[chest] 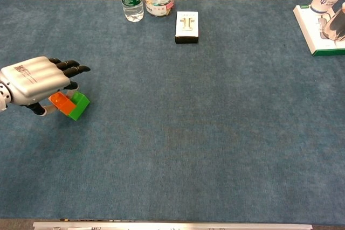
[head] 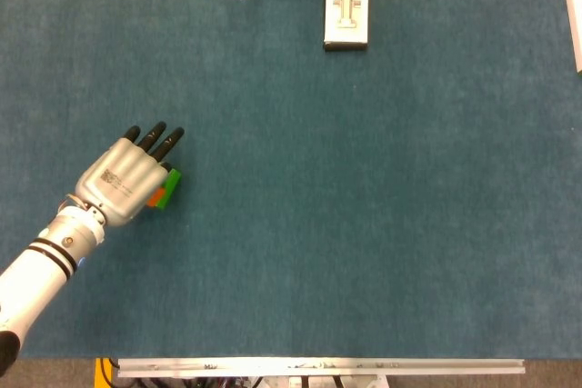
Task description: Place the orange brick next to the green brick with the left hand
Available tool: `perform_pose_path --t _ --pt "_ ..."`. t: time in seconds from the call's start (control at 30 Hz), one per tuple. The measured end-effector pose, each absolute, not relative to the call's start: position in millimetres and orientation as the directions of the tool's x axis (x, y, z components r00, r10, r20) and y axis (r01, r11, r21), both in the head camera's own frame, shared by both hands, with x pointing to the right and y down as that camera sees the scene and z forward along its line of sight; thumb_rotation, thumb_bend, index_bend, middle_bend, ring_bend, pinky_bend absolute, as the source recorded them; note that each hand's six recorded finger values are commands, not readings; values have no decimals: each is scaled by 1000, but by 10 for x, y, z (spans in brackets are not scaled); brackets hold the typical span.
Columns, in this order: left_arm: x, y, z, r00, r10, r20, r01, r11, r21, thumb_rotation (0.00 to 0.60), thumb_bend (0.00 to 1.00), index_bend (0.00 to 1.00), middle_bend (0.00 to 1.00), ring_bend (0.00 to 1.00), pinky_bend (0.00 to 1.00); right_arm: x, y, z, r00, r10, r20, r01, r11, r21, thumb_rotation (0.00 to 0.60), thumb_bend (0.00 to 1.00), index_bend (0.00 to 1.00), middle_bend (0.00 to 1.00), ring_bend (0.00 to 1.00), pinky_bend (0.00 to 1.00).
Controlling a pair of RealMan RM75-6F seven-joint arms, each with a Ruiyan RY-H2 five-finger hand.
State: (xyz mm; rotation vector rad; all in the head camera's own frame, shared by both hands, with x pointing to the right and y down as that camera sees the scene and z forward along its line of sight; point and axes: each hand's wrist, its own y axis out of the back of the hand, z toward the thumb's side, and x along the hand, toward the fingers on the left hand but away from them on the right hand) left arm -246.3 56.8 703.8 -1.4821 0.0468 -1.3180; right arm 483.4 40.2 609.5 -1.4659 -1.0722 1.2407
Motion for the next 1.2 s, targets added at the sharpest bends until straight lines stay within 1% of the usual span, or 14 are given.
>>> perform_pose_path --t 0.17,0.27,0.37,0.57,0.63,0.73,1.0,1.2 --pt "-2459 569 7044 380 -634 674 589 -396 -705 600 353 613 0 0 189 4837 403 6091 117 972 -202 61 -210 -976 600 435 632 548 418 462" --pt "-2460 570 7041 380 -634 674 591 -394 -704 600 353 576 0 0 189 4837 403 6090 117 972 -202 62 -210 -976 600 435 632 547 418 462" --pt "-2461 569 7035 379 -634 674 594 -392 -703 600 353 489 0 0 189 4836 404 6091 117 972 -202 61 -210 -976 600 435 632 548 418 462" --pt "-2472 565 7017 374 -638 673 599 -387 -701 600 353 254 0 0 189 4834 405 6093 118 972 -203 60 -211 -976 600 435 632 548 418 462" --pt "-2474 565 7014 373 -638 673 602 -386 -699 600 353 192 0 0 189 4831 405 6093 118 972 -203 60 -212 -976 600 435 632 548 418 462" --pt "-2472 565 7006 371 -640 672 599 -388 -700 600 352 141 0 0 189 4832 408 6092 119 972 -203 59 -211 -976 600 435 632 547 418 462" --pt "-2467 552 6978 369 -647 667 597 -385 -704 600 352 71 0 0 189 4833 409 6091 119 972 -203 59 -210 -976 600 435 632 548 418 462" --pt "-2471 543 6951 366 -652 663 599 -381 -705 600 352 68 0 0 192 4829 412 6094 120 972 -204 58 -212 -976 600 435 632 548 418 462"
